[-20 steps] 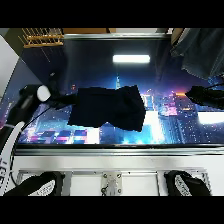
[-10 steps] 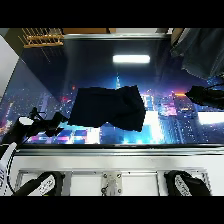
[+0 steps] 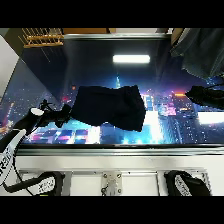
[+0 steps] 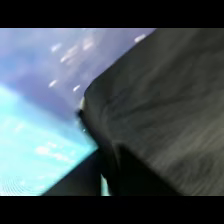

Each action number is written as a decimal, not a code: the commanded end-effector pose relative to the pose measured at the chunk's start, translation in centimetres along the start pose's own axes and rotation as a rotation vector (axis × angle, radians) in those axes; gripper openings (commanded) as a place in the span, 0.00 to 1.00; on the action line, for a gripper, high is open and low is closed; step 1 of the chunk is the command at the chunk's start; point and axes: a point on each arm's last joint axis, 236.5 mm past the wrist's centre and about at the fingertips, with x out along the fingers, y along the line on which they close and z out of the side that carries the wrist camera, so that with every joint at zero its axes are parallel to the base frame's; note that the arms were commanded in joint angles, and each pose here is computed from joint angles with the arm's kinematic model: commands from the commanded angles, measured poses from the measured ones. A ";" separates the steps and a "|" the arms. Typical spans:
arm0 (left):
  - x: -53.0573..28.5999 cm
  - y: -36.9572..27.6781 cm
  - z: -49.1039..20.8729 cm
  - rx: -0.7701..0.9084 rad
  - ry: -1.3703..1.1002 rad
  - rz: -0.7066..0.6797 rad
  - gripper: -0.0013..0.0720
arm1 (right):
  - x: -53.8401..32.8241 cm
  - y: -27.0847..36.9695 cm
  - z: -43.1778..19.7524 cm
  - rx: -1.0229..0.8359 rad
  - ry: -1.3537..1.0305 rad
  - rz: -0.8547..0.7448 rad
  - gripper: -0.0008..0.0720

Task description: Fold the clothes and pants, and hang the long-sleeved shirts on hangers.

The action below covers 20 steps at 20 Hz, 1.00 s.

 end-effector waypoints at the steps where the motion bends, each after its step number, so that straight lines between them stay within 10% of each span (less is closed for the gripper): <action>1: -0.4 -1.8 0.8 0.034 -0.019 -0.028 0.02 | 0.0 0.0 0.0 0.000 0.001 0.001 0.04; 8: -5.1 -3.8 -1.5 0.219 -0.099 -0.102 0.02 | 0.2 0.5 -0.1 0.016 0.010 0.024 0.03; 15: -8.0 -1.6 -3.9 0.322 -0.178 -0.089 0.02 | 6.8 -3.0 -13.6 0.322 0.267 -0.170 0.06; 17: -8.4 -1.5 -4.3 0.329 -0.189 -0.098 0.02 | 9.7 -1.3 -18.5 0.462 0.344 -0.093 0.91; 20: -8.9 -1.9 -4.3 0.339 -0.204 -0.110 0.02 | 13.1 0.1 -22.5 0.667 0.349 -0.017 0.96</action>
